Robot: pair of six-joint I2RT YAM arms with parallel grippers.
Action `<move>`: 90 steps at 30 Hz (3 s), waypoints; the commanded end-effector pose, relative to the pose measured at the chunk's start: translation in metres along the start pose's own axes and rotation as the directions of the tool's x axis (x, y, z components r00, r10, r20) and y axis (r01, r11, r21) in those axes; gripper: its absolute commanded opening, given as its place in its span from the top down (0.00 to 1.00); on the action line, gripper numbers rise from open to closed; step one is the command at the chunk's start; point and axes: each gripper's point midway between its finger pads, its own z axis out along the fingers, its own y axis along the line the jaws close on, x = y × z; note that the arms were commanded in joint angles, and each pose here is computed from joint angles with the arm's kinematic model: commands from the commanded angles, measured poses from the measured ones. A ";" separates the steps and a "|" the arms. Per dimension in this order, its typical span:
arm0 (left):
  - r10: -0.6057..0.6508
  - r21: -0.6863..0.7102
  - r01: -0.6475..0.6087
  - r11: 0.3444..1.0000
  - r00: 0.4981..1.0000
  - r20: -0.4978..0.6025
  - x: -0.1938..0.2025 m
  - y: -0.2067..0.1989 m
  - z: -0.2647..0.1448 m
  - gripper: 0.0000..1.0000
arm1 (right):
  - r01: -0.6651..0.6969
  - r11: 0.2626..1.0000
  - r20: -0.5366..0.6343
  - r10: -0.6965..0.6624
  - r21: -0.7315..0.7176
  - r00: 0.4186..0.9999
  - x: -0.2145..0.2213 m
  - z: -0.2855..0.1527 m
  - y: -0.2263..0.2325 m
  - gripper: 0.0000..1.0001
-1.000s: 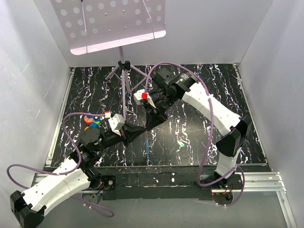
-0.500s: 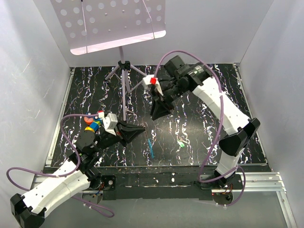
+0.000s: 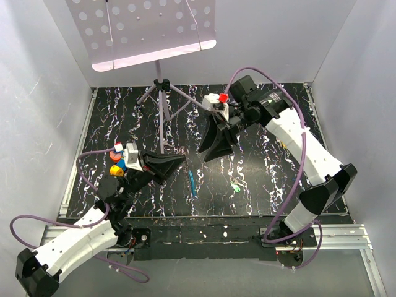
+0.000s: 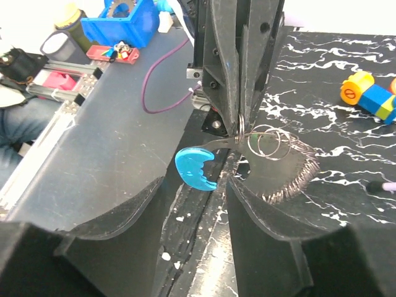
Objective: Put the keys on the keyring
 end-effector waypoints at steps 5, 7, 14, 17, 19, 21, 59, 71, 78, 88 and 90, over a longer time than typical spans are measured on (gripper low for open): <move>-0.030 0.021 0.027 0.999 0.989 0.142 -0.033 -0.005 0.010 1.00 | -0.057 0.998 0.033 0.057 -0.023 0.998 -0.020 0.017 -0.011 0.52; -0.034 0.020 0.031 0.999 0.988 0.147 -0.032 -0.004 0.010 1.00 | -0.080 0.997 0.030 0.080 -0.012 0.996 -0.021 0.019 -0.015 0.54; -0.033 0.019 0.031 0.999 0.986 0.166 -0.035 -0.004 0.011 1.00 | -0.103 0.995 0.018 0.102 0.003 0.995 -0.018 0.025 -0.019 0.59; -0.038 0.018 0.036 0.999 0.985 0.168 -0.035 -0.003 0.011 1.00 | -0.116 0.993 0.018 0.116 0.008 0.993 -0.019 0.026 -0.022 0.59; -0.040 0.017 0.038 0.999 0.985 0.167 -0.034 -0.003 0.011 1.00 | -0.118 0.993 0.019 0.117 0.005 0.993 -0.021 0.027 -0.021 0.59; -0.041 0.015 0.040 0.999 0.985 0.166 -0.034 -0.002 0.012 1.00 | -0.117 0.993 0.019 0.117 0.001 0.993 -0.022 0.029 -0.020 0.59; -0.062 -0.075 0.070 0.995 0.992 0.106 -0.019 0.013 0.004 0.89 | -0.116 0.990 -0.016 0.118 0.074 0.993 -0.016 0.031 -0.031 0.99; -0.072 -0.209 0.009 0.978 0.952 -0.296 -0.005 -0.005 -0.048 0.02 | -0.094 0.990 -0.366 0.126 0.104 0.922 0.069 0.008 -0.018 0.99; -0.103 0.002 0.121 0.993 0.853 -0.511 0.024 -0.032 -0.023 0.02 | -0.087 0.991 -0.424 0.121 0.099 0.898 0.079 0.008 -0.018 0.99; -0.258 0.129 0.353 0.927 0.848 -0.462 0.020 -0.006 0.002 0.02 | -0.107 0.993 -0.392 0.114 0.038 0.913 0.073 0.014 -0.011 0.99; -0.269 0.125 0.364 0.923 0.842 -0.468 0.018 -0.004 0.005 0.04 | -0.114 0.993 -0.385 0.118 0.033 0.915 0.072 0.014 -0.010 0.99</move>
